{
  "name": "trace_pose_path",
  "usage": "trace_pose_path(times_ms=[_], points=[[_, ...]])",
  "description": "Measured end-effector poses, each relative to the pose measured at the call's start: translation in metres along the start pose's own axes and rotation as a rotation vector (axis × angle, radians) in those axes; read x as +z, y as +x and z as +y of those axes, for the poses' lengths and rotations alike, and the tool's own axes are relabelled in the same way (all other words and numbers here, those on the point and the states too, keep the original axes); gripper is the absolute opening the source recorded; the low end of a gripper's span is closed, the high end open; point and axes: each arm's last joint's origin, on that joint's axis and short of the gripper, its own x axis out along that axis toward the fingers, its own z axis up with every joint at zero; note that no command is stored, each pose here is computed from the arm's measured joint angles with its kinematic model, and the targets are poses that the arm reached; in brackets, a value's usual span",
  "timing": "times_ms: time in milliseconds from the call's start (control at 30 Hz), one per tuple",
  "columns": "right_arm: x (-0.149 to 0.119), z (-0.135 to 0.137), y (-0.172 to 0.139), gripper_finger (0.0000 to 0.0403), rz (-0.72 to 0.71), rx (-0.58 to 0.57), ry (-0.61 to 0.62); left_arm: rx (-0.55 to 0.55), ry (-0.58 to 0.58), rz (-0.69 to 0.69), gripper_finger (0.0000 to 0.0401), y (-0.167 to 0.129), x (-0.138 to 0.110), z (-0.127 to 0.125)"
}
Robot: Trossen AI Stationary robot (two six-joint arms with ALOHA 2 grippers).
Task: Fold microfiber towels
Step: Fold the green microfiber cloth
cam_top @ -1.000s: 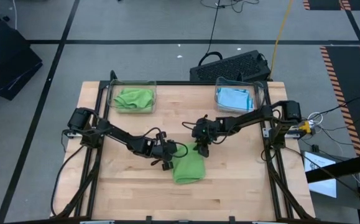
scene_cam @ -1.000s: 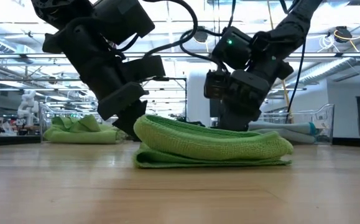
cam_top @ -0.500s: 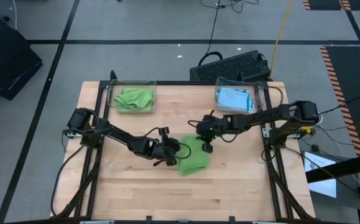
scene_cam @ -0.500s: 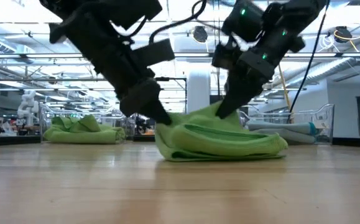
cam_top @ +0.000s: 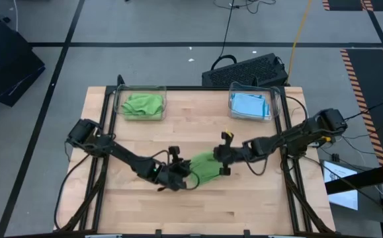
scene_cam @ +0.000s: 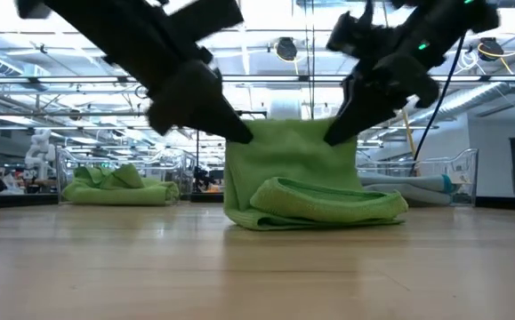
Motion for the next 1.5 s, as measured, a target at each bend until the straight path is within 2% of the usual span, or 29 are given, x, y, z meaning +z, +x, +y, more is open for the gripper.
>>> trace_pose_path(times_ms=[167,267,367,600,800,1000,1200,1333,1500], points=[[-0.003,0.022,-0.008,0.0002,-0.065,-0.049,-0.051,-0.023,-0.016,-0.04,0.0019,-0.016,0.0,-0.017],[-0.011,0.031,-0.008,0.0002,-0.101,-0.008,-0.057,-0.041,-0.037,-0.082,0.0012,-0.022,0.004,-0.023],[-0.018,0.038,-0.008,0.0003,-0.122,0.029,-0.064,-0.112,-0.064,-0.111,0.0006,-0.025,0.007,-0.027],[-0.032,0.044,-0.008,0.0004,-0.099,0.107,-0.071,-0.206,-0.109,-0.139,0.0019,-0.025,0.012,-0.03],[-0.042,0.043,-0.005,0.0005,-0.114,0.109,-0.083,-0.309,-0.155,-0.179,0.0006,-0.017,0.017,-0.03],[-0.046,0.042,-0.003,0.0006,-0.119,0.108,-0.12,-0.358,-0.158,-0.187,0.0027,-0.008,0.012,-0.039],[-0.047,0.044,-0.003,0.0007,-0.112,0.148,-0.169,-0.415,-0.213,-0.201,0.0028,0.003,0.011,-0.043],[-0.048,0.044,-0.002,0.0027,-0.106,0.148,-0.167,-0.452,-0.238,-0.23,0.0035,0.005,0.013,-0.044],[-0.048,0.044,-0.002,0.0087,-0.104,0.148,-0.145,-0.502,-0.288,-0.201,0.0078,0.009,0.012,-0.044]])
